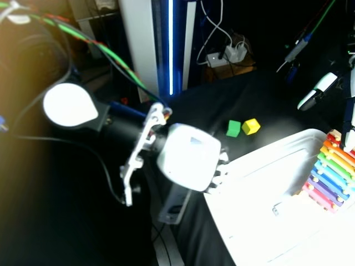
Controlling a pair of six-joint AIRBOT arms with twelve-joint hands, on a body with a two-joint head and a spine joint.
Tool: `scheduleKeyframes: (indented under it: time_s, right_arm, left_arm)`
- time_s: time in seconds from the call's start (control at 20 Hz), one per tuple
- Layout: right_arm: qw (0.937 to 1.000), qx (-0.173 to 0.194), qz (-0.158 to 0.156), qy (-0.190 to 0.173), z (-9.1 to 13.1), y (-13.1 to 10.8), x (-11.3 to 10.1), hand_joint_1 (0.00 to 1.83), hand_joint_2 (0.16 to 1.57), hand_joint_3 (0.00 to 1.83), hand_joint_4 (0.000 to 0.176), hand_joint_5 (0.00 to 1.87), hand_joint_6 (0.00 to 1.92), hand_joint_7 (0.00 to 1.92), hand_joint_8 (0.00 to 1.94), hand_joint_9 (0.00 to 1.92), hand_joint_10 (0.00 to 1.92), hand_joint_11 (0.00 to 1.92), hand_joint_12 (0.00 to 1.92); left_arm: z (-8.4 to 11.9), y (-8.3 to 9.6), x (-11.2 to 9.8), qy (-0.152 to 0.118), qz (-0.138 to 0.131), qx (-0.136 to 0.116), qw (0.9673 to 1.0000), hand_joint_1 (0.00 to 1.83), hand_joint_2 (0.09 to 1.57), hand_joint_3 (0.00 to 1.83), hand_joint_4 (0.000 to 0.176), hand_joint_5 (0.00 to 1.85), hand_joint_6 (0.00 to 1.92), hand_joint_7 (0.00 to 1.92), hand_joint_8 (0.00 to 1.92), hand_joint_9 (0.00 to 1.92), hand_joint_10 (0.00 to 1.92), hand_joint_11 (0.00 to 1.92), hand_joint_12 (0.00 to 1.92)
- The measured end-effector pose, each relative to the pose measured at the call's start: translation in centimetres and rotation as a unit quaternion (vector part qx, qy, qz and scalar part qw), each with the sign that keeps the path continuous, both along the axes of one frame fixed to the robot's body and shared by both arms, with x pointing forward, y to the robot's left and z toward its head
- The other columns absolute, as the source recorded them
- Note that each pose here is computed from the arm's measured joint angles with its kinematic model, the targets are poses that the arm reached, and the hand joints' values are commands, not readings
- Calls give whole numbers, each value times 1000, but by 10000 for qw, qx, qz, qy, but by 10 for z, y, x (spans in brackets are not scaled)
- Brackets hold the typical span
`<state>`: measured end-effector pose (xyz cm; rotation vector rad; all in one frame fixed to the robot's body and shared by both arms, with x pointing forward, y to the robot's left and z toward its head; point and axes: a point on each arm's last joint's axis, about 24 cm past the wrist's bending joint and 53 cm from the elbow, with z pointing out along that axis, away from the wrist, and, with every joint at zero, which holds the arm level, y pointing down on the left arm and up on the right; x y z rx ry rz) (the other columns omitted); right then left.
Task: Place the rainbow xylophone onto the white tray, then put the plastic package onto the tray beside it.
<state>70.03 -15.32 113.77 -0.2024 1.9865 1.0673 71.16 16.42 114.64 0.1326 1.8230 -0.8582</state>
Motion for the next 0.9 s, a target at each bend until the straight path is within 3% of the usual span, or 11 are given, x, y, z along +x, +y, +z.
scheduleKeyframes:
  time_s: [0.05,0.1,0.2,0.25,0.3,0.45,0.5,0.55,0.65,0.8,0.9]
  right_arm:
    - [10000,41,-13,-55,5,2,4,1490,1154,0,0,794,1185,770,1296,835,1293,814,1498]
    - [9998,101,-20,-142,13,5,10,1598,1123,0,0,712,1181,755,1286,839,1287,824,1498]
    - [9995,168,5,-249,21,13,17,1514,1156,5,0,748,1221,720,1316,819,1321,814,1557]
    - [9994,203,15,-276,23,16,19,1495,1154,0,0,768,1221,759,1265,851,1275,827,1547]
    - [9991,270,39,-323,27,25,25,1382,1175,4,0,772,1176,783,1318,865,1380,781,1627]
    - [9985,364,105,-390,33,40,30,1491,1135,0,0,775,1162,811,1189,922,1171,881,1524]
    - [9984,377,107,-402,33,43,34,1493,1127,0,0,846,1125,796,1168,918,1153,894,1512]
    - [9982,395,79,-450,37,46,39,1386,1169,10,0,859,1078,731,1373,847,1402,829,1683]
    - [9975,459,27,-535,47,47,45,1370,1184,8,0,834,1026,720,1457,843,1475,832,1729]
    - [9963,602,-86,-604,58,52,56,1354,1194,4,0,771,1154,750,1421,844,1469,826,1788]
    - [9967,544,-58,-602,54,59,57,1367,1169,0,0,826,1033,810,1339,885,1394,736,1740]
  left_arm:
    - [0,0,0,1,1,1,10000,951,882,0,109,0,0,282,1,466,1,0,1259]
    - [0,0,0,3,-1,7,10000,926,879,0,157,0,0,269,2,440,6,0,1116]
    - [-2,-1,0,0,-16,34,10000,950,884,2,174,0,0,279,2,438,6,0,1017]
    - [-3,-1,0,13,-13,42,10000,965,875,0,176,0,0,288,5,443,8,0,1008]
    - [-4,-3,0,10,-36,60,10000,960,865,0,167,0,0,292,5,448,9,0,1025]
    - [-4,-4,0,18,-40,58,10000,935,867,0,176,0,0,267,0,449,8,0,1028]
    - [-4,-4,0,17,-41,57,10000,942,876,2,168,0,0,241,0,429,3,0,1003]
    - [-5,-4,0,21,-38,63,10000,935,888,4,162,0,0,234,0,424,1,0,975]
    - [-5,-4,0,21,-38,63,10000,928,890,5,153,0,0,236,1,426,2,0,973]
    - [-5,-4,0,21,-41,61,10000,913,877,0,162,0,0,244,2,433,3,0,946]
    - [-5,-4,0,23,-39,63,10000,910,881,1,157,0,0,250,2,429,1,0,924]
